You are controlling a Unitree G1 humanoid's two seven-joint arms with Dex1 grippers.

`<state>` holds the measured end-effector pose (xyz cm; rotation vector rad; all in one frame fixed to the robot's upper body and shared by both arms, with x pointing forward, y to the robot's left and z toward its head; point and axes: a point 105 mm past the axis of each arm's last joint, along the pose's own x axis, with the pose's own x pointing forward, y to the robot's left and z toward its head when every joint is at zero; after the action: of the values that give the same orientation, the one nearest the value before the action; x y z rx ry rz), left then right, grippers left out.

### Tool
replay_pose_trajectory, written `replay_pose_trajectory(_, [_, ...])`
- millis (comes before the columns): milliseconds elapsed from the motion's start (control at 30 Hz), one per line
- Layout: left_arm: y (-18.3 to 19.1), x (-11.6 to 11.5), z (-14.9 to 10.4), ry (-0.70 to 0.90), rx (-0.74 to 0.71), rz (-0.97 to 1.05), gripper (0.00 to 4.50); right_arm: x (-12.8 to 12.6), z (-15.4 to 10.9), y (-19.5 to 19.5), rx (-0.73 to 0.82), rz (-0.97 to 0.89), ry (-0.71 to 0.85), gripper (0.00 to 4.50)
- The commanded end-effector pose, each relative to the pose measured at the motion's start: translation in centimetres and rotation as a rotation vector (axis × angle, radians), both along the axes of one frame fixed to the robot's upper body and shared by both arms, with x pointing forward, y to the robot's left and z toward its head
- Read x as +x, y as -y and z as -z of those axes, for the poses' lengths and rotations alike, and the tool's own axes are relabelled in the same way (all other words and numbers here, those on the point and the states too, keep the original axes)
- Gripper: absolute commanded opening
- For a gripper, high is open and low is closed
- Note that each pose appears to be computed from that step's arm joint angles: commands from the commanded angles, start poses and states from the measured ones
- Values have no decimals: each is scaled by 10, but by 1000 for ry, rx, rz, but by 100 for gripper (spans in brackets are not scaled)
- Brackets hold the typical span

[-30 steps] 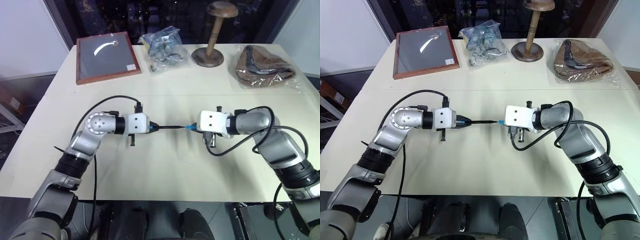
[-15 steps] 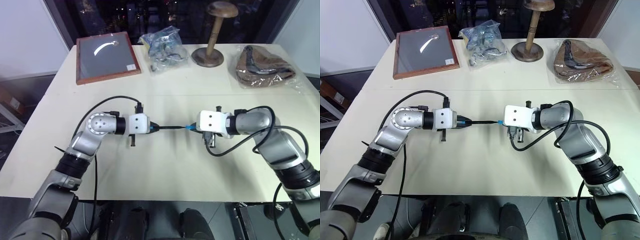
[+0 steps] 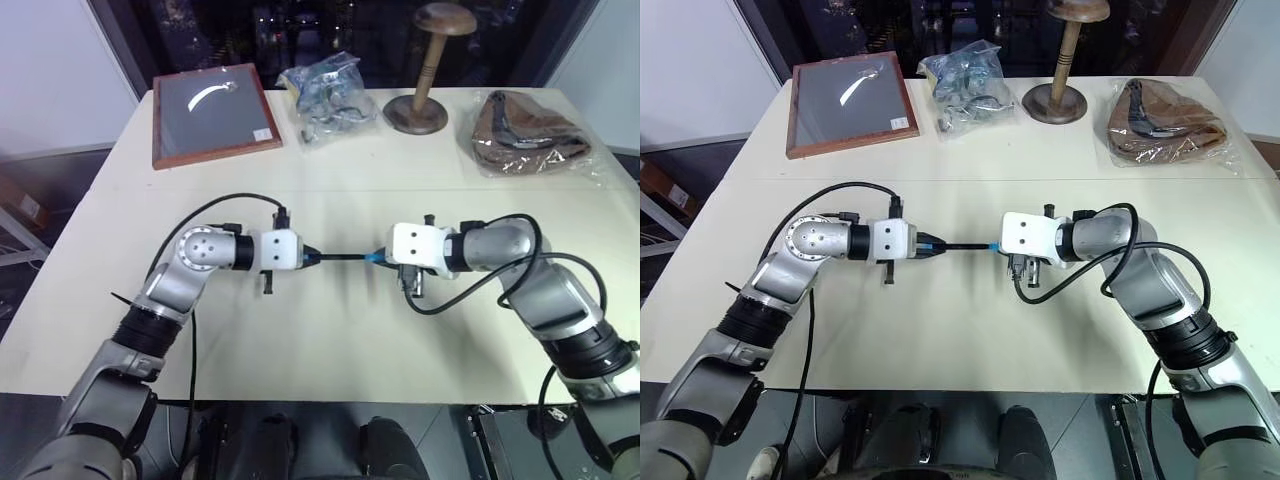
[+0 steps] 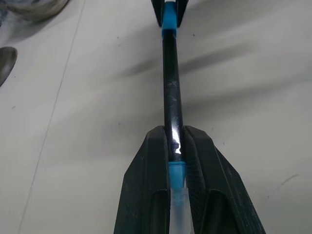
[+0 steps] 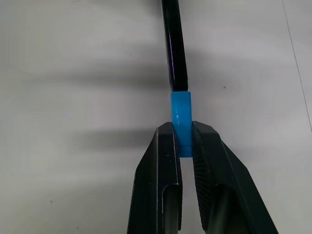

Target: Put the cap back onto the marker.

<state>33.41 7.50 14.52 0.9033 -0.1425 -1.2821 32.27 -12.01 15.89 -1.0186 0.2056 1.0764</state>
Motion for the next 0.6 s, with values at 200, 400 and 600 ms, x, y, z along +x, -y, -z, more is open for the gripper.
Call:
replay_pose_trajectory(200, [7, -4, -6, 87, -4, 45, 0, 0, -18, -18, 17, -50, 62, 3])
replay_pose_trajectory(400, [10, 2, -11, 141, -3, 56, 0, -3, -14, -22, 8, -70, 32, 3])
replay_pose_trajectory(600, [12, 4, -11, 163, 3, 72, 0, -5, -16, -26, 4, -87, 29, 3])
